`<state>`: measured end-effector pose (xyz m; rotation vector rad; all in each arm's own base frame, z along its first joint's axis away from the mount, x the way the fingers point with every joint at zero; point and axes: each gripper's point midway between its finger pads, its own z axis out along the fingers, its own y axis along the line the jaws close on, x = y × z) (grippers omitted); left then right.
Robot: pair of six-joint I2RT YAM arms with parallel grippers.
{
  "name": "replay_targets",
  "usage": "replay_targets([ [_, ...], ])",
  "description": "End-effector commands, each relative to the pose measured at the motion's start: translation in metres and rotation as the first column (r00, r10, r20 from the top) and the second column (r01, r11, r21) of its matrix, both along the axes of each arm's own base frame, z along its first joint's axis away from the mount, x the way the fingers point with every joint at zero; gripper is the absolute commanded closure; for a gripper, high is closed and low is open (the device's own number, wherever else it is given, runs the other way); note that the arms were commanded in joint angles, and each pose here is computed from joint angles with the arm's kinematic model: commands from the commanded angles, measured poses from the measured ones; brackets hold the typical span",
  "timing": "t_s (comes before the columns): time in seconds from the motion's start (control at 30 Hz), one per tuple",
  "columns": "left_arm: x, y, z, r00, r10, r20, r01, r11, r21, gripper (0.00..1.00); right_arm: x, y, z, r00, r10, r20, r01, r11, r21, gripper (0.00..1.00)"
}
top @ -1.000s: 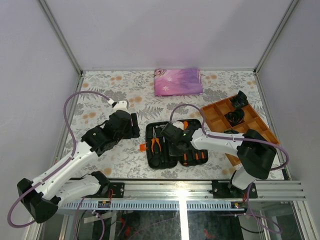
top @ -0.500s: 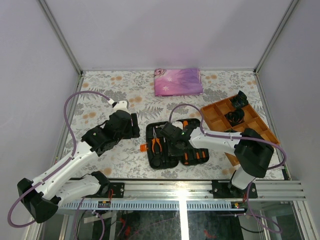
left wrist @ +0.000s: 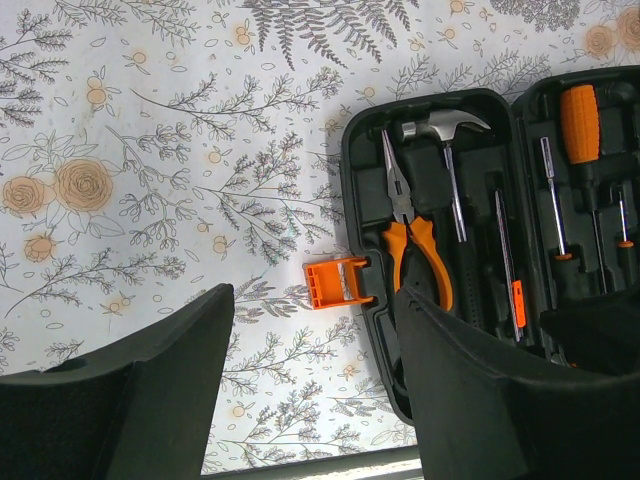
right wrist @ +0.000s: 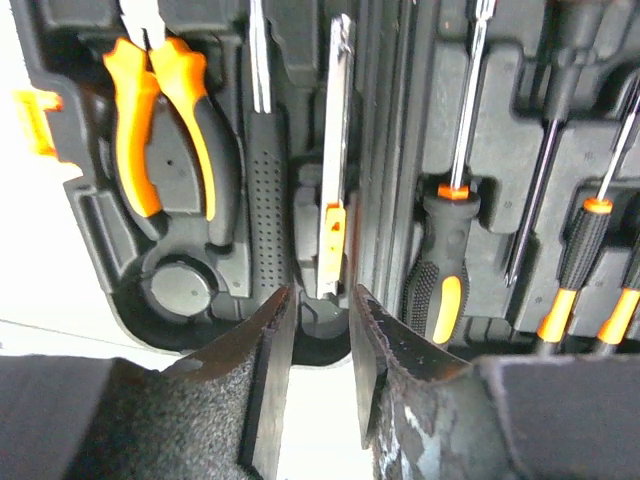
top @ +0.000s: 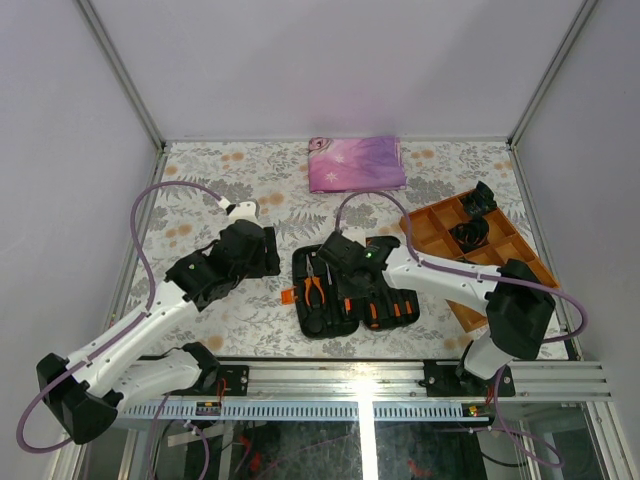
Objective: Sort the tools into containers
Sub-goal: Place the utility knife in the storage box.
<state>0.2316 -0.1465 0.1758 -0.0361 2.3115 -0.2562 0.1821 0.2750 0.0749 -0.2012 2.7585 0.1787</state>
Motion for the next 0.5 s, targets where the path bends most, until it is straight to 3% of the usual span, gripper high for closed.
replay_targets([
  [0.0, 0.004, 0.003, 0.0, 1.0, 0.005, 0.018, -0.005, 1.0, 0.025, 0.35, 0.026, 0.003, 0.012, 0.996, 0.047, 0.073, -0.044, 0.998, -0.045, 0.67],
  [0.47, 0.008, 0.004, -0.005, 1.0, 0.006, -0.004, -0.006, 1.0, 0.027, 0.35, 0.05, 0.008, -0.02, 0.997, 0.078, 0.024, -0.076, 0.995, -0.067, 0.85],
])
